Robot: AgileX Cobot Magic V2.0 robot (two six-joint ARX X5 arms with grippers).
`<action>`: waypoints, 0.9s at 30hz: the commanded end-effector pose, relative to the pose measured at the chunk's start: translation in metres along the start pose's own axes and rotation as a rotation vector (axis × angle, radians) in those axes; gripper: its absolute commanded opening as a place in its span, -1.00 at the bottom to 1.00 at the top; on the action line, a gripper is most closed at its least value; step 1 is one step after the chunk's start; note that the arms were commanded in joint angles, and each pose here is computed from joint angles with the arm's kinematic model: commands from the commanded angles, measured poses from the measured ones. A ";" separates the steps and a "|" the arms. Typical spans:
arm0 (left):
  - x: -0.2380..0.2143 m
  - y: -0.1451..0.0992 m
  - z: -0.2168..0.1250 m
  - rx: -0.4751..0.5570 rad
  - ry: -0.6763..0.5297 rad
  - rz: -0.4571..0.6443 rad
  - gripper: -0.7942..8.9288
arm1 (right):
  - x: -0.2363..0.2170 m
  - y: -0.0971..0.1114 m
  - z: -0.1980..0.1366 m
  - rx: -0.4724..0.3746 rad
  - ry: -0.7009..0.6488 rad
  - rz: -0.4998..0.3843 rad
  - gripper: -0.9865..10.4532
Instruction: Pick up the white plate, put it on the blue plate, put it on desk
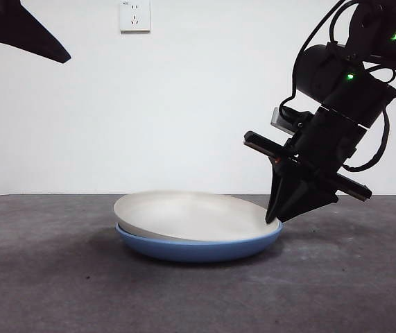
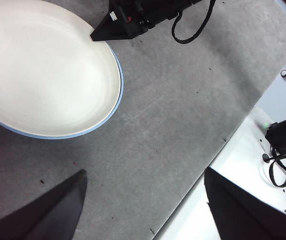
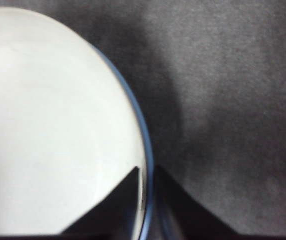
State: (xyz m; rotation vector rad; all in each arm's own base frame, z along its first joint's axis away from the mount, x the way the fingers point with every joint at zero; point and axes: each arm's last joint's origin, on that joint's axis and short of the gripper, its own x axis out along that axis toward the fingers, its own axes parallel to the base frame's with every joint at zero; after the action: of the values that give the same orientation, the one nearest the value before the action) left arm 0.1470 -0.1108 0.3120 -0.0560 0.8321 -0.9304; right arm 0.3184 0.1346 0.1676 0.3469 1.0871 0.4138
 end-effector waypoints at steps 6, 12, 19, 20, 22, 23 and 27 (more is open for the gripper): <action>-0.001 -0.002 0.003 0.011 -0.004 -0.011 -0.07 | -0.010 0.010 0.009 -0.016 -0.063 0.003 -0.40; -0.001 -0.002 0.002 0.007 0.003 -0.010 -0.07 | -0.042 0.023 0.012 -0.061 -0.124 0.031 -0.40; -0.001 -0.002 0.002 0.007 0.003 -0.010 -0.07 | -0.107 0.041 0.001 -0.189 -0.176 0.052 -0.40; -0.001 -0.002 0.002 0.007 0.003 -0.010 -0.07 | -0.120 0.043 -0.003 -0.216 -0.181 0.053 -0.40; -0.001 -0.002 0.002 0.007 0.003 -0.010 -0.07 | -0.139 0.047 -0.011 -0.253 -0.185 0.053 -0.40; -0.001 -0.002 0.002 0.007 0.004 -0.009 -0.07 | -0.151 0.049 -0.018 -0.279 -0.186 0.053 -0.40; -0.001 -0.002 0.002 0.008 0.003 -0.009 -0.07 | -0.185 0.054 -0.039 -0.346 -0.191 0.058 -0.40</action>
State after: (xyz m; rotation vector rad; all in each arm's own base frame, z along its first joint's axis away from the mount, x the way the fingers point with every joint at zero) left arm 0.1463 -0.1104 0.3111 -0.0550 0.8450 -0.9279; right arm 0.2037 0.0935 0.3132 0.1560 0.8309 0.5636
